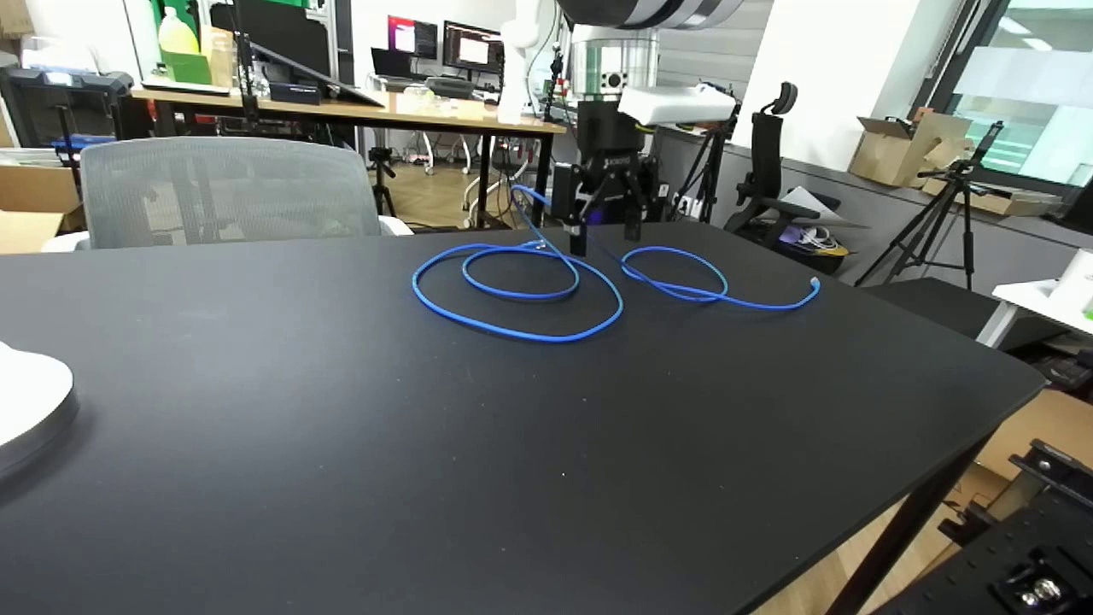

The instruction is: Move the cable to the left

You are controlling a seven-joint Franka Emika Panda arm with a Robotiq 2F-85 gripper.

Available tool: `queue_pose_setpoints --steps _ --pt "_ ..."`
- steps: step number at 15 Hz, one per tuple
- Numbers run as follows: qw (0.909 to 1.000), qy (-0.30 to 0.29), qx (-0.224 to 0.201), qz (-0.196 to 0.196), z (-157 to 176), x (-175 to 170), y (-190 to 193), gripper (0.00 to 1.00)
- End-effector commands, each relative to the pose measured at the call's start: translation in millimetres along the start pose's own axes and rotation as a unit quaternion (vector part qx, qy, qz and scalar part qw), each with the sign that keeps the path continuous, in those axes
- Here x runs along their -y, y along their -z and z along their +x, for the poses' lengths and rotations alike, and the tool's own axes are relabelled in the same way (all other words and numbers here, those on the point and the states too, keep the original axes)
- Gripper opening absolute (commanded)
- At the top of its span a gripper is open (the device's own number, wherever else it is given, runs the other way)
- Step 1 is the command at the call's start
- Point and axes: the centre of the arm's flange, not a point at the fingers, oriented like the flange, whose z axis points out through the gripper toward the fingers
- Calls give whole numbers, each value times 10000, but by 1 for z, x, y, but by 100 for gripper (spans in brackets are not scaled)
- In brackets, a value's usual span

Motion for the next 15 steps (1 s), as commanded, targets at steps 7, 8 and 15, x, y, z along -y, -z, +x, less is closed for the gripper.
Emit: queue_pose_setpoints --steps 7,8,15 --pt "9790 1289 -969 -1247 56 60 48 100" --pt "9756 1472 -1019 -1271 62 67 51 100" --pt "9712 2047 -954 -761 97 67 31 100"
